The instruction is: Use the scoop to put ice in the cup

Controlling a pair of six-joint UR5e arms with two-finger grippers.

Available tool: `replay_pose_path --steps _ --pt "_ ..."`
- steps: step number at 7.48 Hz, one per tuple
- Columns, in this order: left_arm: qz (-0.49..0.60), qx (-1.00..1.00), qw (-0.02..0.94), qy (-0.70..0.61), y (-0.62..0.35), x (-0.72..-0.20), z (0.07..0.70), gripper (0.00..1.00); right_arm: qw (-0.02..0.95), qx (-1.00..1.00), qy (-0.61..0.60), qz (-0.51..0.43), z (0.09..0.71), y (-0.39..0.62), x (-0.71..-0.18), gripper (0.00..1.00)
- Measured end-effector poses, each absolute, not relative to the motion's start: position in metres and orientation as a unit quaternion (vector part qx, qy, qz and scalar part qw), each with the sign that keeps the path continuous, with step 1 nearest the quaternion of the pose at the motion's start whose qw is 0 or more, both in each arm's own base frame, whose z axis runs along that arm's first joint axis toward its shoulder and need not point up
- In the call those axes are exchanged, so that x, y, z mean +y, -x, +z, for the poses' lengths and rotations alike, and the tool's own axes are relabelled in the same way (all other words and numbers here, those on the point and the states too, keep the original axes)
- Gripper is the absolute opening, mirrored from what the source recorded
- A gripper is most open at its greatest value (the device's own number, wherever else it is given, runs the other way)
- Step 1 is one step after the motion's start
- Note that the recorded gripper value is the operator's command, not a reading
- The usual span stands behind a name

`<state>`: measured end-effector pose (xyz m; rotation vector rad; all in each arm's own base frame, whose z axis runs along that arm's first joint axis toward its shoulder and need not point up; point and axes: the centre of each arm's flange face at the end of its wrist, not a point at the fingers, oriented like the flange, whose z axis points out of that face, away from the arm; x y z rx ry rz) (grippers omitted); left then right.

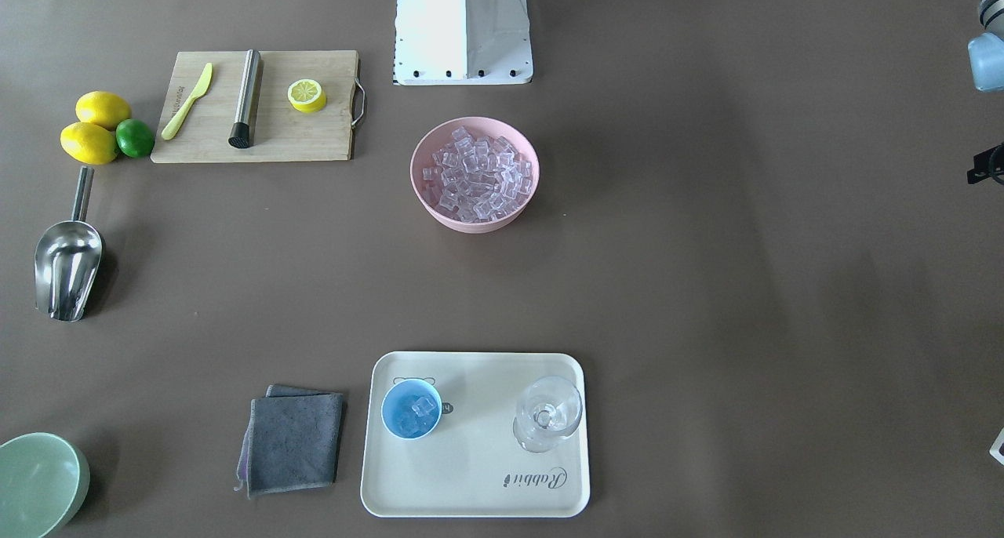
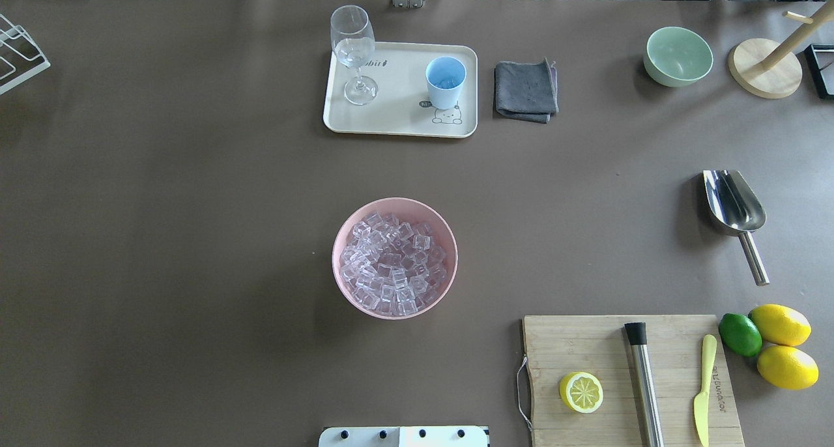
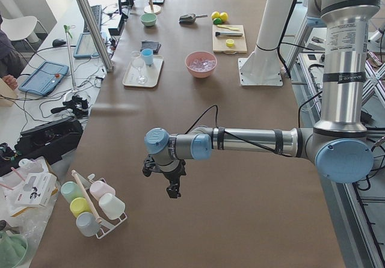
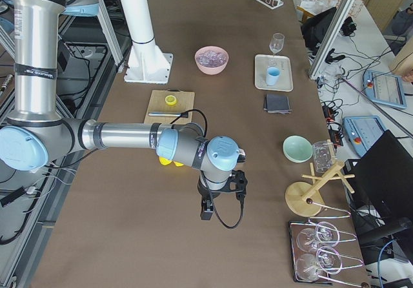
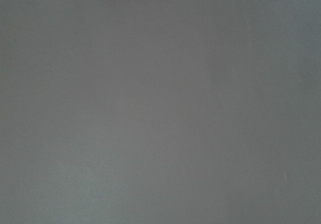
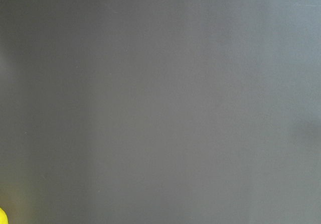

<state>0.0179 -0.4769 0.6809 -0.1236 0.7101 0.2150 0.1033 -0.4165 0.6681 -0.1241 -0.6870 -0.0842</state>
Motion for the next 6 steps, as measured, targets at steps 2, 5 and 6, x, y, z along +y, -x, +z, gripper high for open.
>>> replay_pose_path --steps 2,5,6 --pt "0.100 0.347 0.930 0.066 -0.0159 -0.4744 0.6857 0.98 0.936 -0.346 0.052 -0.043 0.6597 -0.1018 -0.4170 1.00" --pt "0.099 0.348 0.930 0.066 -0.0178 -0.4754 0.6845 0.98 0.935 -0.349 0.049 -0.043 0.6567 -0.1013 -0.4172 1.00" --pt "0.103 0.349 0.929 0.062 -0.0209 -0.4816 0.6796 0.98 0.935 -0.349 0.049 -0.043 0.6569 -0.1011 -0.4172 1.00"
